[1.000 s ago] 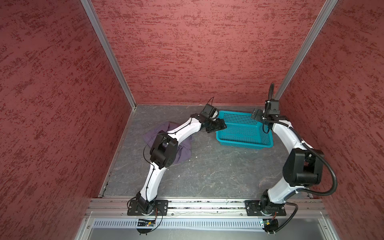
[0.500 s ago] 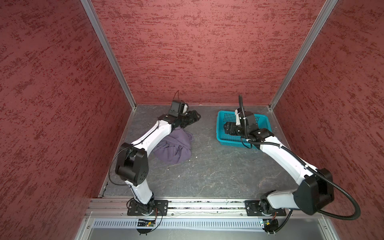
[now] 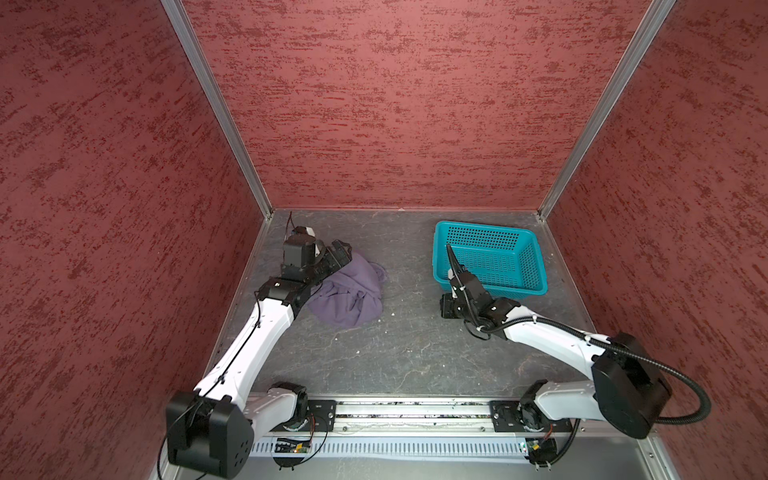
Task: Fold and stack the trousers
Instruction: Move the basket to the top-right of the table.
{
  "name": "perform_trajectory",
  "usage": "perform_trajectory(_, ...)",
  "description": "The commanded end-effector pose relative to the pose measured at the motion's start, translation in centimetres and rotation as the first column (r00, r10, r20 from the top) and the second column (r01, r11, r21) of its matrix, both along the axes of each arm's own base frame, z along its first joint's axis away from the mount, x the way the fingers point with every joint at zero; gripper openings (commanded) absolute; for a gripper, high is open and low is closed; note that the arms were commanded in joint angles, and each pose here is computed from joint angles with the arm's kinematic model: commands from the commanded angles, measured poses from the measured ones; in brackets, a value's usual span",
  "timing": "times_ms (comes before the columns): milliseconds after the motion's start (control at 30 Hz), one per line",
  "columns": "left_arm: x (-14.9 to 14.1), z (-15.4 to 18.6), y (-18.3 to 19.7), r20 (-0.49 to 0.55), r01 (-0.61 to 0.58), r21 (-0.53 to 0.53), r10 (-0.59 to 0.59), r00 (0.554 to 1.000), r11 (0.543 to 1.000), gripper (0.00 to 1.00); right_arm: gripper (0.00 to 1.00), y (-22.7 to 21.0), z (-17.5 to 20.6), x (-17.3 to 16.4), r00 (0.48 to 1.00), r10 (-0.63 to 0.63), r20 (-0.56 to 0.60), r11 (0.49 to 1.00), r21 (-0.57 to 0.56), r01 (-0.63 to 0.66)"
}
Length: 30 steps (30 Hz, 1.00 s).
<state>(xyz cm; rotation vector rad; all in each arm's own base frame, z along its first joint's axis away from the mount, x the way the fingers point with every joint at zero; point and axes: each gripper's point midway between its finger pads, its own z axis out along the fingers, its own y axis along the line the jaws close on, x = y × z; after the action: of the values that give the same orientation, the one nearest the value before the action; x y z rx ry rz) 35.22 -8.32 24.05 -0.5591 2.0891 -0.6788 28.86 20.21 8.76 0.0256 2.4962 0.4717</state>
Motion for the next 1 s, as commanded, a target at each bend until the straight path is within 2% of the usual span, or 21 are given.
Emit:
perform_trajectory(0,0.2,1.7,1.2,0.077,-0.06,-0.012,0.06,0.995,0.998,0.99,0.14,-2.2,0.5,1.2,0.99,-0.135,0.047,0.991,-0.008,0.135)
perform_trajectory(133,-0.7,1.4,0.9,0.088,-0.032,-0.021,0.034,0.996,0.999,1.0,0.14,-6.0,-1.0,1.4,0.971,-0.24,0.017,0.971,0.018,0.24)
perform_trajectory(267,-1.7,0.4,1.4,0.048,-0.051,-0.013,0.051,0.998,0.999,1.0,0.16,-9.7,-0.2,2.2,0.943,-0.331,0.022,0.941,0.086,0.328)
perform_trajectory(467,-3.4,-0.2,2.3,0.013,-0.072,0.022,0.071,0.997,0.997,1.0,0.21,-13.8,2.8,5.0,0.908,-0.407,0.103,0.914,0.051,0.403)
perform_trajectory(633,-4.6,-1.1,3.1,0.003,-0.099,0.03,0.099,0.995,0.995,1.0,0.21,-16.2,2.9,6.7,0.877,-0.471,0.098,0.882,0.05,0.468)
perform_trajectory(967,-3.7,-2.2,2.9,-0.045,-0.083,0.024,0.084,0.995,0.996,1.0,0.28,-20.7,4.2,8.4,0.817,-0.563,0.123,0.826,0.097,0.555)
